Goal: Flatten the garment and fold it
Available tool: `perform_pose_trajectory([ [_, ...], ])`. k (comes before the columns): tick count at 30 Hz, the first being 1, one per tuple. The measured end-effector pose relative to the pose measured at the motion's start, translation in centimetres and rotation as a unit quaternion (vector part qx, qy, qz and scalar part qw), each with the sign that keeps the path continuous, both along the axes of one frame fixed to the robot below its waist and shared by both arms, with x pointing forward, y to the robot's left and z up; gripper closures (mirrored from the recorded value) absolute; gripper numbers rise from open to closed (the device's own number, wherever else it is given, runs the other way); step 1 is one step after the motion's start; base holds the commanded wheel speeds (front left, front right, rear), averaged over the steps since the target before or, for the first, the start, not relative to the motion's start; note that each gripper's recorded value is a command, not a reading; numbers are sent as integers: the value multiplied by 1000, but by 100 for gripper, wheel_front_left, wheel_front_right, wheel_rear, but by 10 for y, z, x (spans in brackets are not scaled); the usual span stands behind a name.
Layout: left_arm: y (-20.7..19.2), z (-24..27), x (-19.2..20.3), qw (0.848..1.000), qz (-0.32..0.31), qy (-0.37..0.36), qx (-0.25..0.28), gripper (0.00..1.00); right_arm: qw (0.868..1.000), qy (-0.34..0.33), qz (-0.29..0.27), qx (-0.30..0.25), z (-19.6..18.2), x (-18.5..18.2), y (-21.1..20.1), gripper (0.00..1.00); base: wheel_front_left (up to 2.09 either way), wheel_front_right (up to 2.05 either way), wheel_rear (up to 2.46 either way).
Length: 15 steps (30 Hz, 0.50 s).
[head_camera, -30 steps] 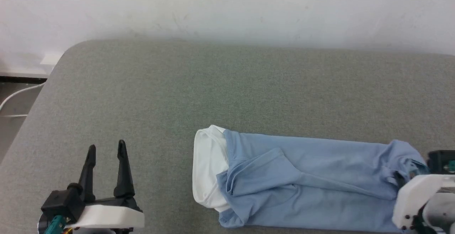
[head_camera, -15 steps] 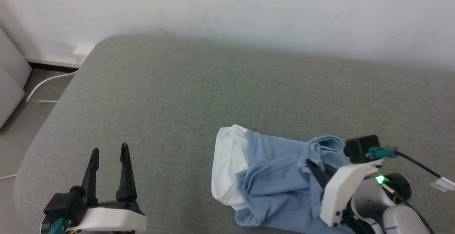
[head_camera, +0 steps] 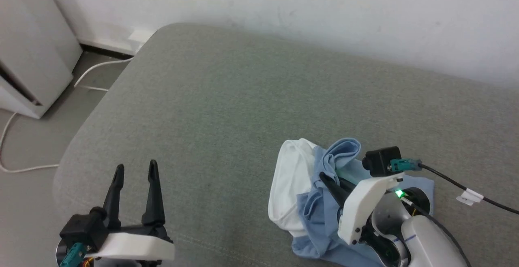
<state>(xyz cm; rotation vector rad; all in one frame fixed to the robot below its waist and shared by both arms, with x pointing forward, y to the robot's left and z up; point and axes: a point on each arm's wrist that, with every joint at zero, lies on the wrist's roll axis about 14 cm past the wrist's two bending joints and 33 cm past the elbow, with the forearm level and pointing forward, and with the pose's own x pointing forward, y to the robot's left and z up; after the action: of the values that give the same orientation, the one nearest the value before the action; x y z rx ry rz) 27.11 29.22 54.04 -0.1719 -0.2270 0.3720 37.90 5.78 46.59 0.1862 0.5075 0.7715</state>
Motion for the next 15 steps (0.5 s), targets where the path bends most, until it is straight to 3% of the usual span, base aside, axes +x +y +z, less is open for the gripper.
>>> perform_pose_trajectory([
  [3, 2, 1, -1, 1000, 5, 1, 1, 0, 1000, 10, 4, -11, -14, 4, 6, 100, 0, 0, 0],
  [4, 3, 0, -1, 1000, 6, 3, 1, 0, 1000, 11, 7, -20, -21, 5, 7, 29, 0, 0, 0],
  [5, 3, -1, -2, 1000, 8, 5, 1, 0, 999, 10, 11, -28, -25, 5, 8, 0, 0, 0, 0],
  [11, 7, -8, -3, 1000, 14, 15, -8, 0, 996, 21, 88, 8, -21, -27, 53, 0, 0, 0, 0],
  [15, 4, -8, 0, 1000, 9, 13, -8, 0, 996, -6, 89, 24, -3, -20, 59, 0, 0, 0, 0],
])
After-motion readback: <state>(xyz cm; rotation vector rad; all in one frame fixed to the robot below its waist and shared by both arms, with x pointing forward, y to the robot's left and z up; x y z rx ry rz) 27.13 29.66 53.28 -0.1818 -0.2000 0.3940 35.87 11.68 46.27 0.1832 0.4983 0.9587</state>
